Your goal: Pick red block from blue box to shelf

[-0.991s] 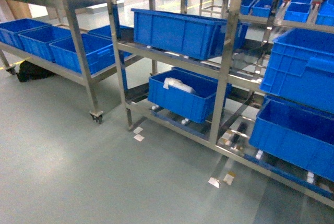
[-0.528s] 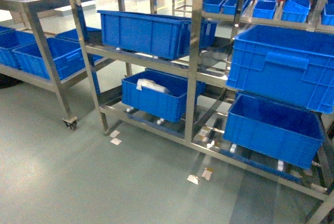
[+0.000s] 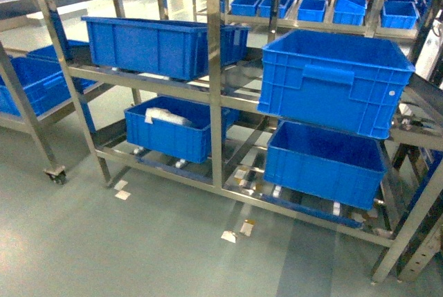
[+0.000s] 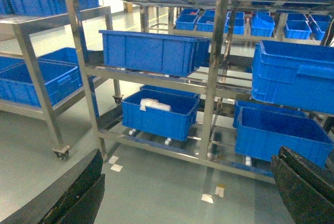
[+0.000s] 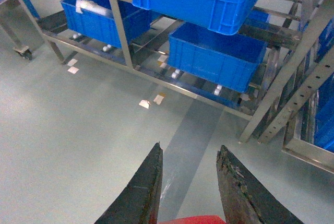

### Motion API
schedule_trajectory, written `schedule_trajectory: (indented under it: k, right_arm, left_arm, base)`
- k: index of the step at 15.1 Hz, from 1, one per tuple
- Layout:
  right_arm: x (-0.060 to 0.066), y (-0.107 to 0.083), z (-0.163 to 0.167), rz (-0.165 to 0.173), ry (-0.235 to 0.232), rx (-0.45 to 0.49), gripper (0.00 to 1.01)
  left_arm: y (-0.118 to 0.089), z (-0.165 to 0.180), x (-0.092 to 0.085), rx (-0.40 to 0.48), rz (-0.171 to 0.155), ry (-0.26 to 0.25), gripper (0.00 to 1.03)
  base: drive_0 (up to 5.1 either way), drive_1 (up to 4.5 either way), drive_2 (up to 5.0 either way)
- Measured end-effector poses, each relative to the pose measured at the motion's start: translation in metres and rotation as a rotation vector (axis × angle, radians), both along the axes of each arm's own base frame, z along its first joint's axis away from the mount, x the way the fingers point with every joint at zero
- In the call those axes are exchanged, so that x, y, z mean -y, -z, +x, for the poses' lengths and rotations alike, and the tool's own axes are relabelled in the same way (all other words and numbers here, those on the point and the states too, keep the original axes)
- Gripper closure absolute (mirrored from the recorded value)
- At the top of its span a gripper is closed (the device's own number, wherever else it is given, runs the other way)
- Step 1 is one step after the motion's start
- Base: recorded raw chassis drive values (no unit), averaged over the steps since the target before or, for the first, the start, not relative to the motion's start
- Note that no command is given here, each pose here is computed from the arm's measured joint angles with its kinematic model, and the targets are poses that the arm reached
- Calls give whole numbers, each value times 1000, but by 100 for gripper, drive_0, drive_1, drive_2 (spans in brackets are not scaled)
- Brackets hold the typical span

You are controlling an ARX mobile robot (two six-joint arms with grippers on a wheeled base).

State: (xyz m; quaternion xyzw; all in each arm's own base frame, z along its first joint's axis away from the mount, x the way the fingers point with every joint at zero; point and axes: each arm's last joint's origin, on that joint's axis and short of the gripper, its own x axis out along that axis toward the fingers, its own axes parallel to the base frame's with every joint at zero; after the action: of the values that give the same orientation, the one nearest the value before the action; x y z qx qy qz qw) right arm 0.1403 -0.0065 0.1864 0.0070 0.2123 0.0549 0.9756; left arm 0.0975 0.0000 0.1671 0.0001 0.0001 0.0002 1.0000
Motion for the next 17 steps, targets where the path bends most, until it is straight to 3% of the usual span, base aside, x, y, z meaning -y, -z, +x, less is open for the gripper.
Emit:
schedule_trajectory:
  k: [11, 14, 17]
  right_arm:
    - [0, 0, 0, 0, 1, 0, 75]
    - [0, 0, 0, 0, 1, 0, 75]
    - [0, 0, 0, 0, 0, -2, 75]
  left_arm:
    - [0, 0, 0, 0, 0, 2, 5]
    - [0, 0, 0, 0, 0, 2, 5]
    - [0, 0, 0, 1, 0, 1, 5]
  base:
    - [-139, -129, -149]
    - [0, 0, 0]
    - [-1, 420, -422]
